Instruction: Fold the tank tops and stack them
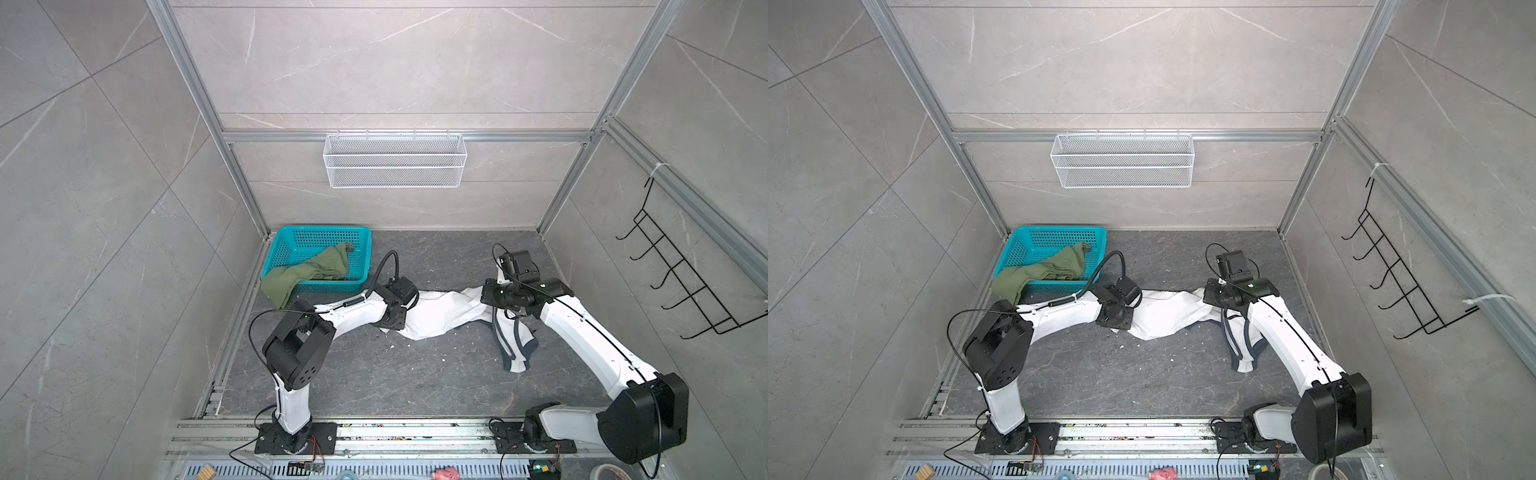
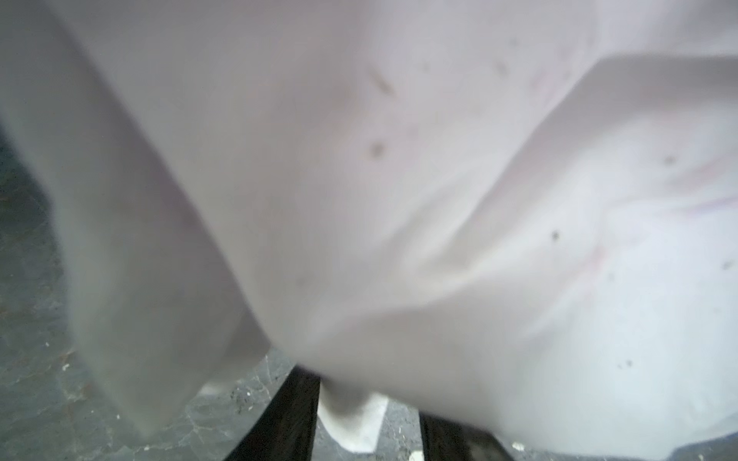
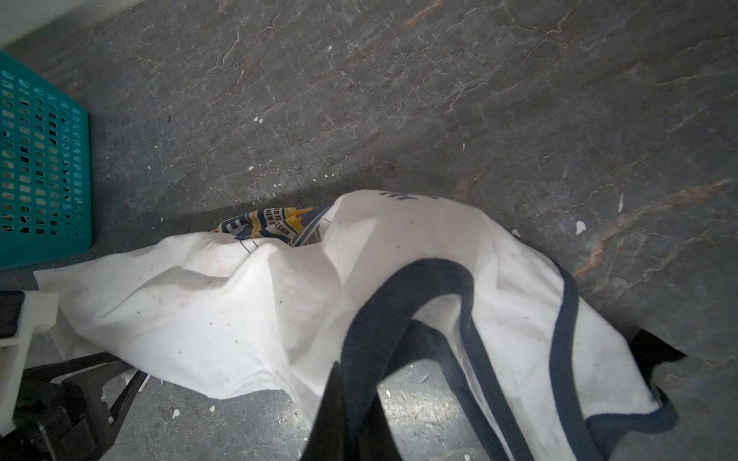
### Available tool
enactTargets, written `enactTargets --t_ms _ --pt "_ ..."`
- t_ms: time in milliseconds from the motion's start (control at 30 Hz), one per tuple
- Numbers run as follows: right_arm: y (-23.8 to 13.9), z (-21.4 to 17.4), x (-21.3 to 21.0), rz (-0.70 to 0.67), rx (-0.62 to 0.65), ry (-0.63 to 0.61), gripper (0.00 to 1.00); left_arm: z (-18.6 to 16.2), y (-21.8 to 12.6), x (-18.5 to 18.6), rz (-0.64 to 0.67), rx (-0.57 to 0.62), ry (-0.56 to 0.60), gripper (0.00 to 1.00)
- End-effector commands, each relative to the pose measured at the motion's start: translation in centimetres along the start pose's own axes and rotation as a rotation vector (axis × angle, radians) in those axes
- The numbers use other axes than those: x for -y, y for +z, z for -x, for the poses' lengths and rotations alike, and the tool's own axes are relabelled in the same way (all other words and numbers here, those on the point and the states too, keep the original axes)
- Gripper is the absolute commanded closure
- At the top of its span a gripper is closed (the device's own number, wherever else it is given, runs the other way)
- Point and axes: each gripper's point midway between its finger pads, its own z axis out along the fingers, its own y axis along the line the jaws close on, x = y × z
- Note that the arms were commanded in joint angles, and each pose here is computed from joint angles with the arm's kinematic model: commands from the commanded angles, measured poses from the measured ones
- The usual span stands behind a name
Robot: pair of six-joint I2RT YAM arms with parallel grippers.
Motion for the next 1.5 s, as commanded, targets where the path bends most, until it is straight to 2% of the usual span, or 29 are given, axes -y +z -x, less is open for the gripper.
enactTargets --t_ms 0,100,333,567,733,867,967,1300,1467 --pt "-0.2 -0.6 0.4 -0.013 -0.006 -0.011 1.0 0.9 -2.1 -0.3 0.009 0.036 -0.034 0.58" --pt "-0.2 -0.6 0.3 -0.008 -0.007 -0.011 1.0 1.1 -2.0 -0.1 0.006 0.032 -0.034 0.61" --pt "-0.3 -0.8 0.6 -0.015 -0.008 -0.016 1.0 1.3 -0.5 0.2 0.019 0.015 -0.027 0.58" --pt "-0.3 -1.2 0.8 -0.021 -0.009 -0.017 1.0 1.3 1.1 -0.2 0.033 -0.01 -0.038 0.7" --pt "-0.4 -1.2 0.6 -0.004 -0.012 -0.013 1.0 1.2 1.5 -1.2 0.059 -0.016 -0.051 0.7" --pt "0.1 -1.7 -0.1 0.035 -0.034 0.005 1.0 1.2 1.8 -1.7 0.069 -0.017 -0.057 0.66" --pt "0.6 -2.0 -0.5 0.06 -0.048 0.021 1.0 1.2 2.1 -1.9 0.073 -0.021 -0.061 0.68" --pt "0.5 -2.0 -0.5 0.058 -0.051 0.019 1.0 1.9 1.2 -2.2 0.066 0.007 -0.064 0.95" --pt "0.2 -1.6 -0.8 0.064 -0.042 0.019 1.0 4.5 -2.1 -2.7 0.035 0.102 -0.067 1.0"
